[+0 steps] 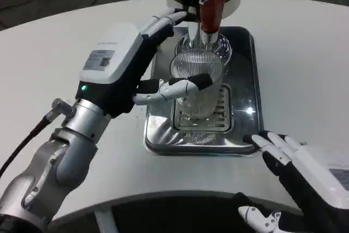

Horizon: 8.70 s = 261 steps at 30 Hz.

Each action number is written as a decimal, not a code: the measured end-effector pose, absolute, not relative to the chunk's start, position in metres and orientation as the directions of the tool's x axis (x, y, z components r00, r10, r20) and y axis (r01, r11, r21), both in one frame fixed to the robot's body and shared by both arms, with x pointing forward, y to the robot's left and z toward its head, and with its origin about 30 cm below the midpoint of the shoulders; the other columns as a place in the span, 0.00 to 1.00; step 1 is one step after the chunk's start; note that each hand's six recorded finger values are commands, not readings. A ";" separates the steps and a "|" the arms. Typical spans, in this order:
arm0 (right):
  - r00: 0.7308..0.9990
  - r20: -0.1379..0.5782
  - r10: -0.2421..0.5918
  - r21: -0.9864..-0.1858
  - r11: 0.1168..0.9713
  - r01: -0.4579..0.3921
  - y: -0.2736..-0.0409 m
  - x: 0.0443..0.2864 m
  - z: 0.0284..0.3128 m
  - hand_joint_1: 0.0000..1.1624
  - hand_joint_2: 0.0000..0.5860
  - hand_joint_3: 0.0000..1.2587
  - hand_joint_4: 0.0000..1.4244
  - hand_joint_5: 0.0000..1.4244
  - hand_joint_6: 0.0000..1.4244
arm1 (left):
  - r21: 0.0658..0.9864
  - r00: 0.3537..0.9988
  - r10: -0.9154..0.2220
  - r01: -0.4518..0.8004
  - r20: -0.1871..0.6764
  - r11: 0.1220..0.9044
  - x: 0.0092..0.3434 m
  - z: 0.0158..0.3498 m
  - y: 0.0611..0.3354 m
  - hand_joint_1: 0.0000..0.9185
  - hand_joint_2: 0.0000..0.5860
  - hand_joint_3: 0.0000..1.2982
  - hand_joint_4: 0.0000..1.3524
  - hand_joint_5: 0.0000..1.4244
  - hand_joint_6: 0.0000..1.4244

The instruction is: Grasp the cup under the faucet to collect the drink, then remove the cup.

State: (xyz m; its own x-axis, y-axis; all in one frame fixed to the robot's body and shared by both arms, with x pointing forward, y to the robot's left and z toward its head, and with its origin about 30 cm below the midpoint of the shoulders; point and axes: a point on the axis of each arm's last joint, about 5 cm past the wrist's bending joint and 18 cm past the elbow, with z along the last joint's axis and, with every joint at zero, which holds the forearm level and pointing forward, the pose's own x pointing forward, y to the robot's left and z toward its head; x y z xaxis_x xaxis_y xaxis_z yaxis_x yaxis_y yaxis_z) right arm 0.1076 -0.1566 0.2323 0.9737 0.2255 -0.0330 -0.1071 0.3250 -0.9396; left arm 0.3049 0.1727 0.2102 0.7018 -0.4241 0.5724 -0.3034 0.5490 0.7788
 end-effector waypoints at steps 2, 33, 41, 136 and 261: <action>0.973 -0.033 0.226 -0.939 0.326 -0.108 -0.156 0.108 0.232 0.30 0.68 0.06 0.00 0.00 0.00 | 0.769 0.692 -0.425 -0.305 0.584 0.561 0.299 0.211 0.177 0.13 0.18 0.21 0.15 0.28 0.39; 0.959 0.000 0.282 -0.961 0.266 -0.078 -0.175 0.117 0.233 0.28 0.67 0.07 0.00 0.00 0.00 | 0.531 0.594 -0.468 0.080 0.654 0.844 0.272 0.278 0.213 0.01 0.25 0.23 0.20 0.27 0.25; 0.960 -0.019 0.280 -0.956 0.277 -0.100 -0.177 0.116 0.231 0.28 0.67 0.07 0.00 0.00 0.00 | 0.491 0.603 -0.481 0.165 0.636 0.855 0.279 0.289 0.204 0.00 0.25 0.18 0.14 0.23 0.21; 0.957 0.098 0.274 -0.621 0.768 -0.156 -0.189 0.132 0.217 0.49 0.49 0.00 0.00 0.02 0.01 | 0.879 0.529 -0.833 0.307 0.161 0.365 0.323 0.325 0.163 0.00 0.21 0.08 0.01 0.08 0.09; 0.943 0.264 0.201 -0.411 0.908 -0.078 -0.113 0.291 0.181 0.62 0.40 0.00 0.00 0.05 0.01 | 0.896 0.539 -0.820 0.243 0.193 0.370 0.333 0.331 0.180 0.00 0.23 0.08 0.02 0.10 0.09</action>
State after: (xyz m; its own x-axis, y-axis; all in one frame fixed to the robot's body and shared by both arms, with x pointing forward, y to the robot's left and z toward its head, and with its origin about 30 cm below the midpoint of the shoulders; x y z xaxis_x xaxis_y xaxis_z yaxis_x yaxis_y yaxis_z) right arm 0.2910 -0.1134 0.1805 0.9434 0.2009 0.2640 -0.0785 0.9084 -0.4108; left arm 0.3333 0.1799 0.3308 0.5387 -0.8202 0.1927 0.2433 0.3704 0.8964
